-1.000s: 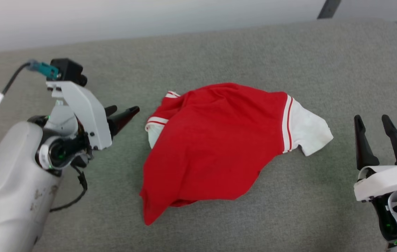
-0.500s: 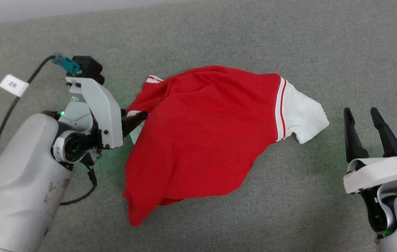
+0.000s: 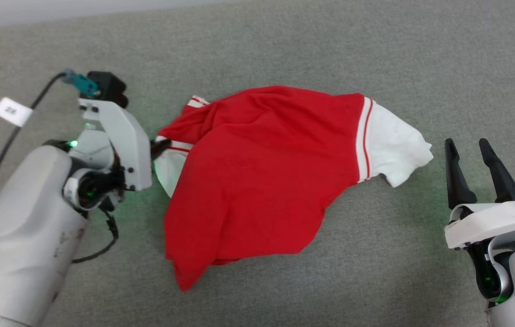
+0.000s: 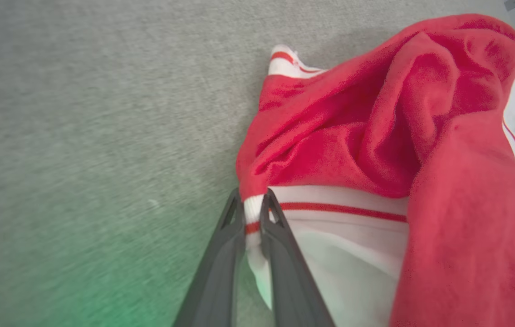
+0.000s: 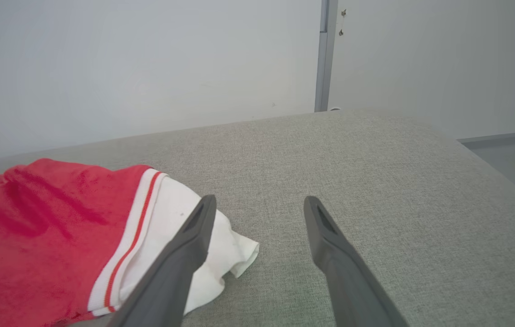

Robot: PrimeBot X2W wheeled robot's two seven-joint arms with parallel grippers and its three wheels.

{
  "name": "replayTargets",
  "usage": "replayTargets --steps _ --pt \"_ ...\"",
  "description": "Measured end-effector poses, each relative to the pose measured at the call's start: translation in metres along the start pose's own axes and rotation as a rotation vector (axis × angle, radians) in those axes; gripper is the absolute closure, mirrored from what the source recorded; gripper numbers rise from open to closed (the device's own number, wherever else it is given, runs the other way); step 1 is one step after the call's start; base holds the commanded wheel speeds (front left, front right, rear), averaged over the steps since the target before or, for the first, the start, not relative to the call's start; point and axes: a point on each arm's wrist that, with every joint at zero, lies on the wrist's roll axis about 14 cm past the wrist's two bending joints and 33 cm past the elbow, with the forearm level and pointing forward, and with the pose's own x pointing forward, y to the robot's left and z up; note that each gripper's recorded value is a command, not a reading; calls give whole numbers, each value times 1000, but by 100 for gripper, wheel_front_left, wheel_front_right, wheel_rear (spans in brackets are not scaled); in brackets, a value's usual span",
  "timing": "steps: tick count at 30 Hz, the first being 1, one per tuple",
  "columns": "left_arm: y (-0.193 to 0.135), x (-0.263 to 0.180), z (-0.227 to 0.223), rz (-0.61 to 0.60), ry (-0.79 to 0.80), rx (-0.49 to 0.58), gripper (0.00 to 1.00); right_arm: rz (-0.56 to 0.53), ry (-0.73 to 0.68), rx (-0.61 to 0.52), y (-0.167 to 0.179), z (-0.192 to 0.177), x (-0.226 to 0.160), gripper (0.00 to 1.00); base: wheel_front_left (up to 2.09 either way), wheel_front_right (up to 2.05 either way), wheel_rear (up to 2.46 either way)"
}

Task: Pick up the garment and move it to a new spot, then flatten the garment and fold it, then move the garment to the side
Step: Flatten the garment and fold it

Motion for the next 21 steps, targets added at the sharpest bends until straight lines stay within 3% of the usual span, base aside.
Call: replayTargets --steps 16,21 --pt "57 -102 34 217 -194 87 100 51 -19 10 16 12 -9 0 0 0 0" --pt "36 -127 51 189 -281 137 100 69 -27 16 22 16 -14 0 0 0 0"
